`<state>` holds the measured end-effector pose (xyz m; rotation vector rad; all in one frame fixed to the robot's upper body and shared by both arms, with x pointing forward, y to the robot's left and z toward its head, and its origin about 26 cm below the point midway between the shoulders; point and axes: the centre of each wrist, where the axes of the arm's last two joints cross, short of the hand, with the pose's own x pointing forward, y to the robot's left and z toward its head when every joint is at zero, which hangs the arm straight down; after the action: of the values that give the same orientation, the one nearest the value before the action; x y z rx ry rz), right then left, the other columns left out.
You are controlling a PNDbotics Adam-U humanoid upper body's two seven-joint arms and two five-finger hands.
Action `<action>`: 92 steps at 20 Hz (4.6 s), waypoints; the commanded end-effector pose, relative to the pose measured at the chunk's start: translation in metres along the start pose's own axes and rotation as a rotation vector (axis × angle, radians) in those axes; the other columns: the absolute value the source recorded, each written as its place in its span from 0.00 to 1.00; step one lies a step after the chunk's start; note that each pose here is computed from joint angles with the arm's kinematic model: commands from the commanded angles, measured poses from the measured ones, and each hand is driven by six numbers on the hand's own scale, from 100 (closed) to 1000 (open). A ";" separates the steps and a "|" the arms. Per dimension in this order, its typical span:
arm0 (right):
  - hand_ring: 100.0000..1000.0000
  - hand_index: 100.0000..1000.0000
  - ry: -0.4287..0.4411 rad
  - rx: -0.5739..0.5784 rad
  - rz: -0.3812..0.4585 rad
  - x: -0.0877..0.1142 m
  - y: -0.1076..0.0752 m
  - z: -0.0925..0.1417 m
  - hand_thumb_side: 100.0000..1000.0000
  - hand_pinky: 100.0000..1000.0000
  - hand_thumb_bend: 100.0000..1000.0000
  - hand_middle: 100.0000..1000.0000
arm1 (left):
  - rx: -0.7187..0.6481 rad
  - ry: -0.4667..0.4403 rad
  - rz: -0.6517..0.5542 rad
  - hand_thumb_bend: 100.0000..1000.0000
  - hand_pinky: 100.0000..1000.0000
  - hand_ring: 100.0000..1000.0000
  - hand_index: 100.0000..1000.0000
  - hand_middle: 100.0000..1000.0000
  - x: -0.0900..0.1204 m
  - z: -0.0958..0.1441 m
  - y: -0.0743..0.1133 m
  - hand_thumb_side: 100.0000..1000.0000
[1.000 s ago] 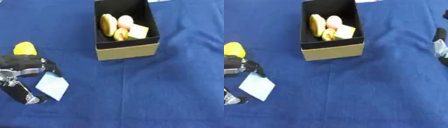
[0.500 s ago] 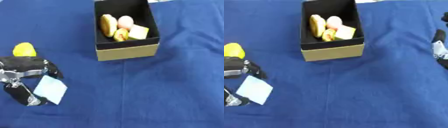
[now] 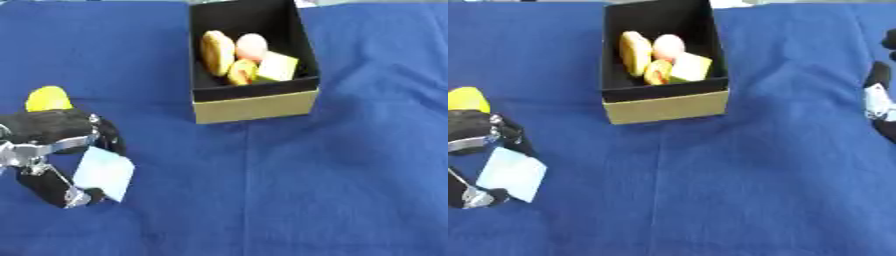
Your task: Pick up objects on the table and place them in the box.
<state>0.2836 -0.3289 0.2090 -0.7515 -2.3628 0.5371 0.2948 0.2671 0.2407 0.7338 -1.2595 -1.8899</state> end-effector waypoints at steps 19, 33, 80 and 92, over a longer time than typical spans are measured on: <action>0.73 0.73 -0.017 -0.001 0.012 0.003 -0.007 -0.003 0.10 0.70 0.00 0.63 | 0.212 -0.052 -0.022 0.00 0.71 0.57 0.71 0.48 -0.009 0.023 0.048 0.00; 0.73 0.73 -0.068 0.027 0.003 0.008 -0.009 -0.015 0.10 0.70 0.00 0.63 | 0.415 -0.101 0.099 0.00 0.72 0.56 0.71 0.47 -0.031 0.015 0.129 0.00; 0.72 0.73 -0.034 -0.003 -0.035 0.005 -0.007 -0.007 0.10 0.70 0.00 0.63 | 0.376 0.219 0.228 0.34 0.81 0.72 0.83 0.68 -0.137 0.017 0.052 0.16; 0.72 0.73 -0.024 -0.020 -0.043 0.004 -0.005 -0.005 0.10 0.70 0.00 0.63 | 0.181 0.457 0.260 0.56 0.83 0.77 0.86 0.73 -0.170 0.033 0.007 0.23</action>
<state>0.2846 -0.3276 0.2095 -0.6860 -2.3809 0.5072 0.3713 0.4106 0.2494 0.9039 -1.1984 -1.3327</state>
